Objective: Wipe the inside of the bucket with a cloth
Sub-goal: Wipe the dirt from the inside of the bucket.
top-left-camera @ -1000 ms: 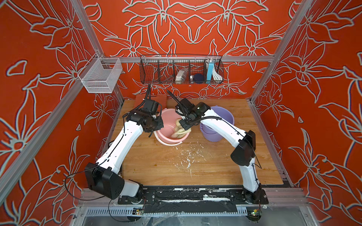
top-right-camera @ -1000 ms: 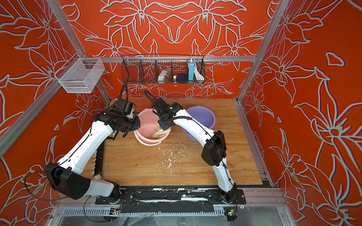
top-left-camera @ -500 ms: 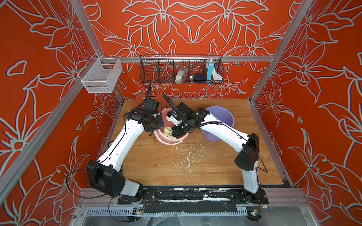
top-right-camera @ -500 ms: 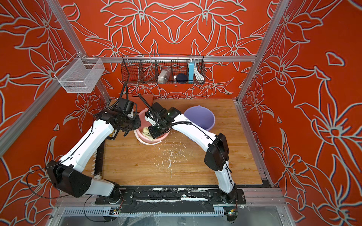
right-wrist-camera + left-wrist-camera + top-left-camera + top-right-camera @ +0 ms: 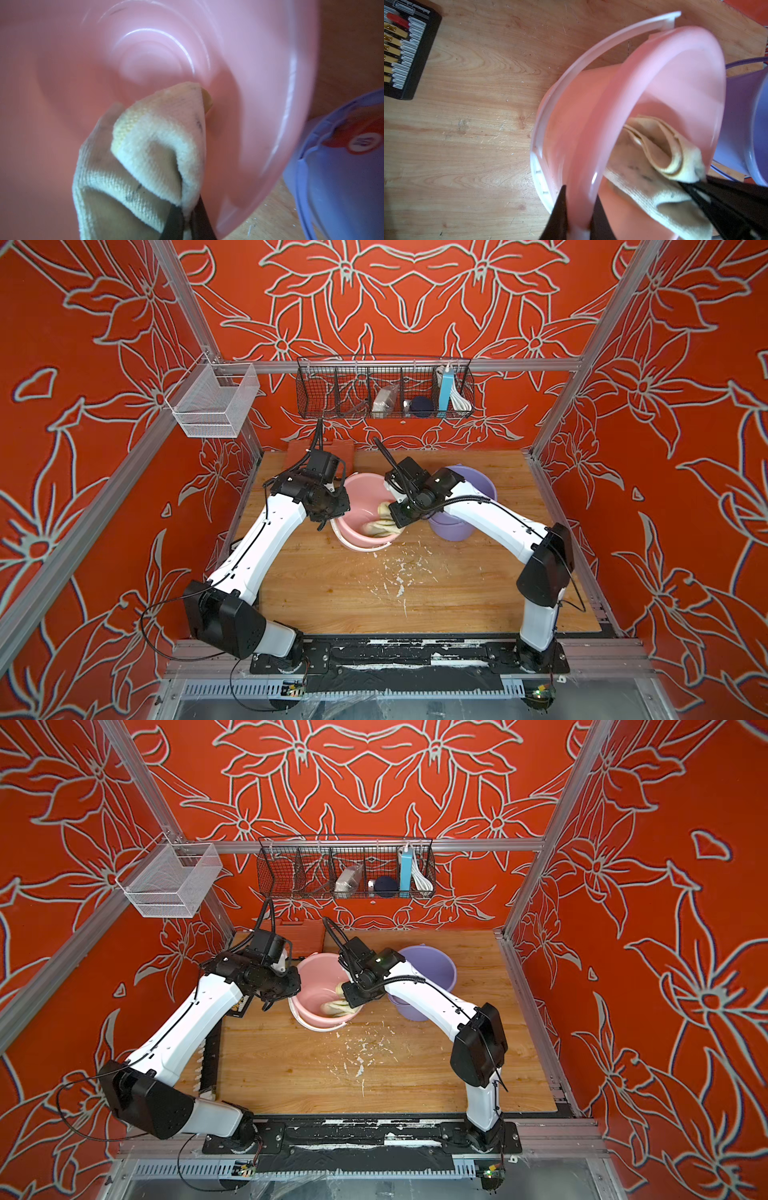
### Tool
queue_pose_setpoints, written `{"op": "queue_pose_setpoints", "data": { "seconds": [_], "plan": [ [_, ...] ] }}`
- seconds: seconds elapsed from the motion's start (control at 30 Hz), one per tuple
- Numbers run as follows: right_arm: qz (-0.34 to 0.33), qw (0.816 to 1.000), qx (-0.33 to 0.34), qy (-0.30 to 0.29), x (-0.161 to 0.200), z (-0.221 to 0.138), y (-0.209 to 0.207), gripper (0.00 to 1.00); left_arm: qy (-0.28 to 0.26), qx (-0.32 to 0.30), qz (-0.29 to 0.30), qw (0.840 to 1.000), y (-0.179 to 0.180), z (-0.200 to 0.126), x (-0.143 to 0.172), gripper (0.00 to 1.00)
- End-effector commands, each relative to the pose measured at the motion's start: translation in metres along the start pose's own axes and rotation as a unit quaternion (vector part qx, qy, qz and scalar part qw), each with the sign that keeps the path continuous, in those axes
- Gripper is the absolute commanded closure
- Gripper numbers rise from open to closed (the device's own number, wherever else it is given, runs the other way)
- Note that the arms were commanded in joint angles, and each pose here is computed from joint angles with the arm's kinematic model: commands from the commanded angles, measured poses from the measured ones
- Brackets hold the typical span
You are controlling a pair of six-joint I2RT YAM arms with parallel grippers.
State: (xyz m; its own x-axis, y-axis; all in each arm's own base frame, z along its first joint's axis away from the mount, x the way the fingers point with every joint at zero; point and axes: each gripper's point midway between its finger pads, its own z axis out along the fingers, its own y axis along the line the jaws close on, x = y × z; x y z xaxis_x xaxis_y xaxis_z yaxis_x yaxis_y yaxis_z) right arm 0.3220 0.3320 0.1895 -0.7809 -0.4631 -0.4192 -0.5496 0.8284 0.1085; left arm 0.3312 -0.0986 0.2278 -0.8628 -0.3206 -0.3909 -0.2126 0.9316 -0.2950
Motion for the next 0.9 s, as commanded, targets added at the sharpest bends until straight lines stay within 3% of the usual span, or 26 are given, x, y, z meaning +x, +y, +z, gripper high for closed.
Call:
{"op": "queue_pose_setpoints", "data": {
  "seconds": [0.0,0.07,0.27,0.37,0.5,0.63,0.87],
  "plan": [
    [-0.015,0.993,0.116,0.015,-0.007,-0.002,-0.042,1.0,-0.019,0.016,0.015,1.0,-0.004,-0.02,-0.006,1.0],
    [-0.022,0.99,0.139,-0.005,-0.027,-0.005,-0.047,1.0,-0.007,0.018,0.02,1.0,-0.003,-0.021,0.0,1.0],
    [-0.039,0.99,0.121,-0.054,-0.079,-0.005,-0.032,1.0,0.026,0.015,0.039,0.999,0.0,-0.016,0.014,1.0],
    [-0.039,0.989,0.131,-0.053,-0.085,-0.006,-0.034,1.0,0.022,0.009,0.04,0.999,0.003,-0.016,0.014,1.0],
    [-0.035,0.987,0.156,-0.032,-0.069,-0.012,-0.046,1.0,0.002,0.0,0.03,1.0,0.005,-0.018,0.005,1.0],
    [-0.023,0.989,0.136,-0.043,-0.045,-0.024,-0.045,1.0,-0.019,0.0,0.013,1.0,0.002,-0.018,-0.008,1.0],
    [-0.001,0.994,0.112,-0.009,0.024,-0.041,-0.05,1.0,-0.022,0.012,-0.011,1.0,-0.005,-0.012,-0.024,1.0]
  ]
}}
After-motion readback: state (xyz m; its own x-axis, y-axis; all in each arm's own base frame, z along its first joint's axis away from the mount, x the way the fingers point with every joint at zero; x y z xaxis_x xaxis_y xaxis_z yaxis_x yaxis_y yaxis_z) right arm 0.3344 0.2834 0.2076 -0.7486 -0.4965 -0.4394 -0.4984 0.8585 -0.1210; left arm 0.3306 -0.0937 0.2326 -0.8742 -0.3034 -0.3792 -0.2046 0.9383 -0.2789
